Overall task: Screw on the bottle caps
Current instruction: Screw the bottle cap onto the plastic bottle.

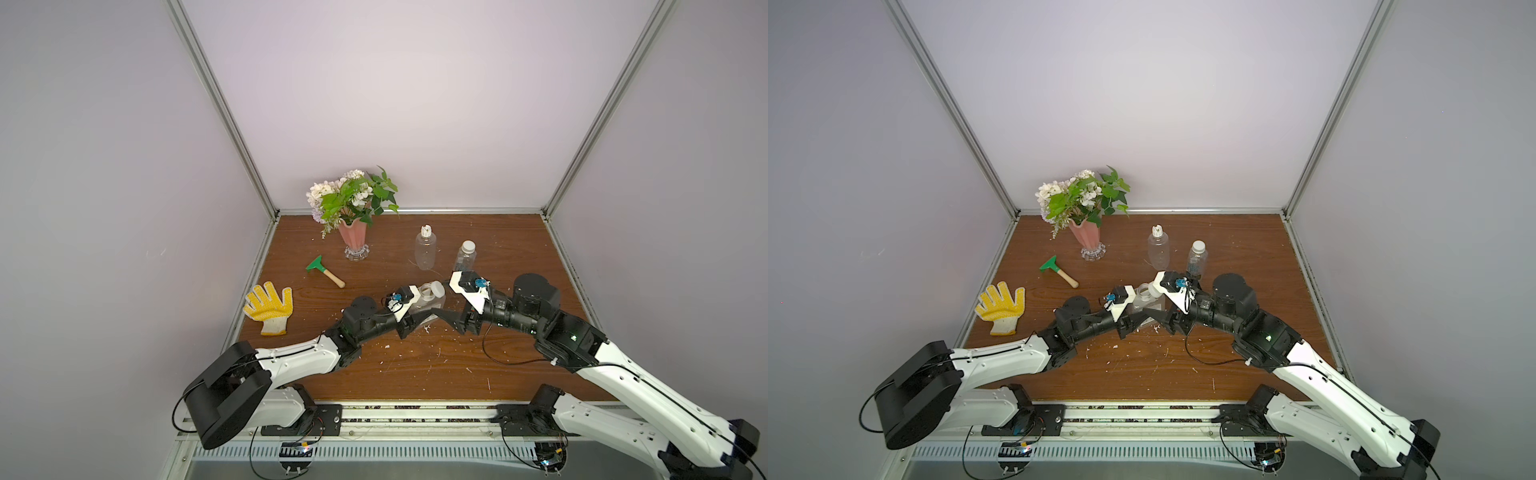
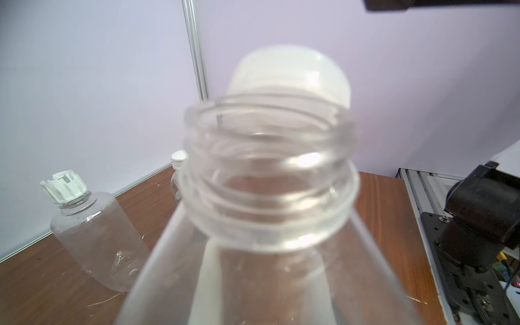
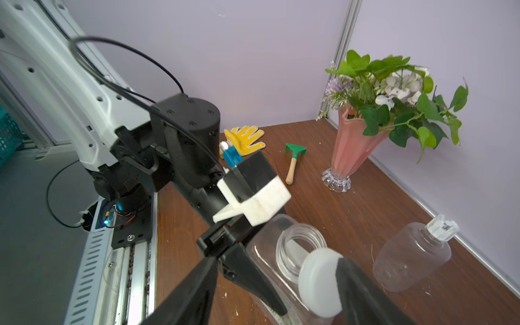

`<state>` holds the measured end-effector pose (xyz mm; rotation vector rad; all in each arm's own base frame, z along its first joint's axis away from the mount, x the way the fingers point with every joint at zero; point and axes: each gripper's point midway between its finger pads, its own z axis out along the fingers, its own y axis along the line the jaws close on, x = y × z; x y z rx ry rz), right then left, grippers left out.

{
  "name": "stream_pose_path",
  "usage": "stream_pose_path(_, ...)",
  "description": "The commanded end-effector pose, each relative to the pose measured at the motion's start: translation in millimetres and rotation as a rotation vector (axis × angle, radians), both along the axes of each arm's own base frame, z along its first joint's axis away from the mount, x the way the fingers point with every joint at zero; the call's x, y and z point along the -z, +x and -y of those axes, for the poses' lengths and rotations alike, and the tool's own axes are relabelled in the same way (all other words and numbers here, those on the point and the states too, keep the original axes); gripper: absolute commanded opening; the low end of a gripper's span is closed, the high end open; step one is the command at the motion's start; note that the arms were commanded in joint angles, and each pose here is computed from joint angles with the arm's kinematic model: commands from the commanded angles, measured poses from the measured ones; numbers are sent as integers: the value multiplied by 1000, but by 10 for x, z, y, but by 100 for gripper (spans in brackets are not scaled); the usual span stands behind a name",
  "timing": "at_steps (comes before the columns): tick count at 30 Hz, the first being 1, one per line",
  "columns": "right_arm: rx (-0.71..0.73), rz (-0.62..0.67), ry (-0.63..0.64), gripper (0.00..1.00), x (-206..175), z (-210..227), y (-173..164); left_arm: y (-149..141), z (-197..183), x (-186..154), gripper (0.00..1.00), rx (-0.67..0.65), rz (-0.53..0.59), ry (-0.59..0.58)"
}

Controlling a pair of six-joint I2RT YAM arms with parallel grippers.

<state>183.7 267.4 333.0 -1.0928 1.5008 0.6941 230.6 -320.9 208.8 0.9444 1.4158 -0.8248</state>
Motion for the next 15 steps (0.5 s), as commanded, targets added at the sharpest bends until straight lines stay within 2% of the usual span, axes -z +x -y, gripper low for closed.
stream_pose_path(1, 6, 33, 10, 73, -165, 57, 41, 75, 12, -161, 44, -13, 27, -44)
stream_pose_path(4, 85, 20, -2, 74, -121, 144, 203, 78, 13, -128, 44, -14, 21, -38)
stream_pose_path(9, 126, -3, 16, 73, -125, 231, 296, 47, -19, -110, 43, -11, 27, -43)
stream_pose_path(11, 120, 2, 9, 74, -109, 261, 297, 19, -30, -125, 43, -2, 36, -50)
stream_pose_path(15, 7, 5, 36, 76, -110, 262, 180, -64, -40, -165, 43, 33, 53, -64)
